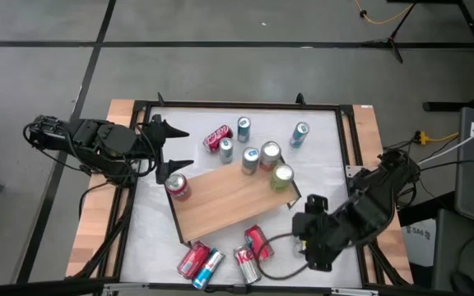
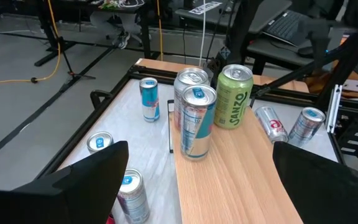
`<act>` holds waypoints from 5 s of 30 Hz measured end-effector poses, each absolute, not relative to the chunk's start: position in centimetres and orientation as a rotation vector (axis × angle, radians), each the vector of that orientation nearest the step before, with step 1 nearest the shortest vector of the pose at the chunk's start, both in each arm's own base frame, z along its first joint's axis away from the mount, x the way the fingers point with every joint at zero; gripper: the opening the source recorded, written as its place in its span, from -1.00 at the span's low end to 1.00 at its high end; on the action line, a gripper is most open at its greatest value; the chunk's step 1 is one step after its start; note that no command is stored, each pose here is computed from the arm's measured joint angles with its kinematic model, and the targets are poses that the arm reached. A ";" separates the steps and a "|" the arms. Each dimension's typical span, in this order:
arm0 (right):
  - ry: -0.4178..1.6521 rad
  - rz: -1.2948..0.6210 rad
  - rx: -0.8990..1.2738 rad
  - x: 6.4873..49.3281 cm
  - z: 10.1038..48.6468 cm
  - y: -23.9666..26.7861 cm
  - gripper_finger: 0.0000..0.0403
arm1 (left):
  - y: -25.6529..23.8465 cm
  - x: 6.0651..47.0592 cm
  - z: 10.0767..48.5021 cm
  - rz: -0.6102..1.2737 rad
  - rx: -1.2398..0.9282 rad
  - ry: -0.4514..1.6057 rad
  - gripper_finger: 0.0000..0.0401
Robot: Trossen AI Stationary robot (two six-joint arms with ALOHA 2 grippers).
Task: Place canned beverage on shelf
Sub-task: Put the blue soda can on the shelf aligned with the other blue soda can
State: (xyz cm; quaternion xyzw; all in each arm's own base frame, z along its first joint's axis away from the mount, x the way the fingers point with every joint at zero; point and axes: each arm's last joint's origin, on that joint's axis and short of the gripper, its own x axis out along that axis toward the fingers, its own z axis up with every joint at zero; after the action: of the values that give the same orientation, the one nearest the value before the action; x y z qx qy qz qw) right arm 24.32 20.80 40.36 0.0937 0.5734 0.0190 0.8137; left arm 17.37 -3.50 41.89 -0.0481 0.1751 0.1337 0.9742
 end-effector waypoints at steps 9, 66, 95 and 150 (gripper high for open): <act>1.351 0.006 0.091 23.7 36.1 22.2 0.89 | -3.5 17.4 41.9 0.270 -0.097 0.353 0.97; 1.510 0.364 -0.223 23.9 25.9 22.9 0.74 | -3.5 17.4 41.9 0.271 -0.098 0.353 0.97; 1.404 0.410 -0.167 24.8 26.1 23.7 0.09 | -3.5 17.4 41.9 0.271 -0.097 0.353 0.97; 1.562 0.070 -0.084 25.1 29.7 20.1 0.17 | -3.5 17.4 41.9 0.271 -0.097 0.353 0.97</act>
State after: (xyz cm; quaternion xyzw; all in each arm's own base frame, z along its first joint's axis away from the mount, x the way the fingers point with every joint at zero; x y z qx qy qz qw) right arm 25.10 20.06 29.75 -0.0377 0.7035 0.0315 0.7090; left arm 17.37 -3.50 41.89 -0.0481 0.1750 0.1343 0.9742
